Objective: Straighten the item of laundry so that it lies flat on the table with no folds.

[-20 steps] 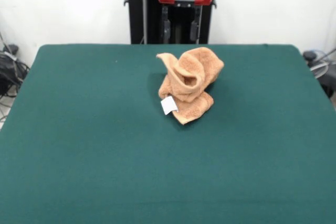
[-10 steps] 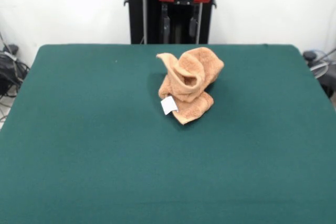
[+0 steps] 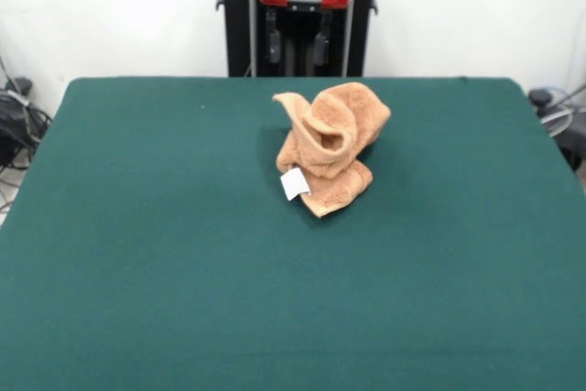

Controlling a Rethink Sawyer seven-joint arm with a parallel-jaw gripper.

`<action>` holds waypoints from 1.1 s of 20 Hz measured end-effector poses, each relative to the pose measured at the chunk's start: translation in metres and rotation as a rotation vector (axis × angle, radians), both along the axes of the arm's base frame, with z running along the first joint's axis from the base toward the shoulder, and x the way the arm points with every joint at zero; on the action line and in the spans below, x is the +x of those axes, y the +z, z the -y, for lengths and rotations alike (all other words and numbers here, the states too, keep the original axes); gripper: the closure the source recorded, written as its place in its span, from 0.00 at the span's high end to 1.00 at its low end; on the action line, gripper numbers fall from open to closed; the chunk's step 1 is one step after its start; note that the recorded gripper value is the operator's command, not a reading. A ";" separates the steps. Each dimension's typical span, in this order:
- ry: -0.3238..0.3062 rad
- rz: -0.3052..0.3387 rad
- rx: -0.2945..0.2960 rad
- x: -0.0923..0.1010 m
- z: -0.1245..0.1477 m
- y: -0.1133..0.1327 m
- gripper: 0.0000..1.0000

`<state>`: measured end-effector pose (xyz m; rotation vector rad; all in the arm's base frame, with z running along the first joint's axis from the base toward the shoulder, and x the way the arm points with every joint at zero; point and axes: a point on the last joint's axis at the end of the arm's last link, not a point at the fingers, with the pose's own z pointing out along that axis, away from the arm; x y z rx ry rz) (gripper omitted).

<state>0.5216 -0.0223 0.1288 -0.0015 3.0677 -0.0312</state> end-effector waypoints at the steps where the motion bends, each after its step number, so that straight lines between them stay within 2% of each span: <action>1: 0.001 0.002 -0.004 0.002 0.004 -0.001 1.00; 10: -0.011 0.002 -0.003 0.006 0.012 -0.006 1.00; 16: -0.003 0.012 0.001 0.008 0.012 -0.022 1.00; 22: 0.016 0.042 0.006 0.007 0.009 -0.049 1.00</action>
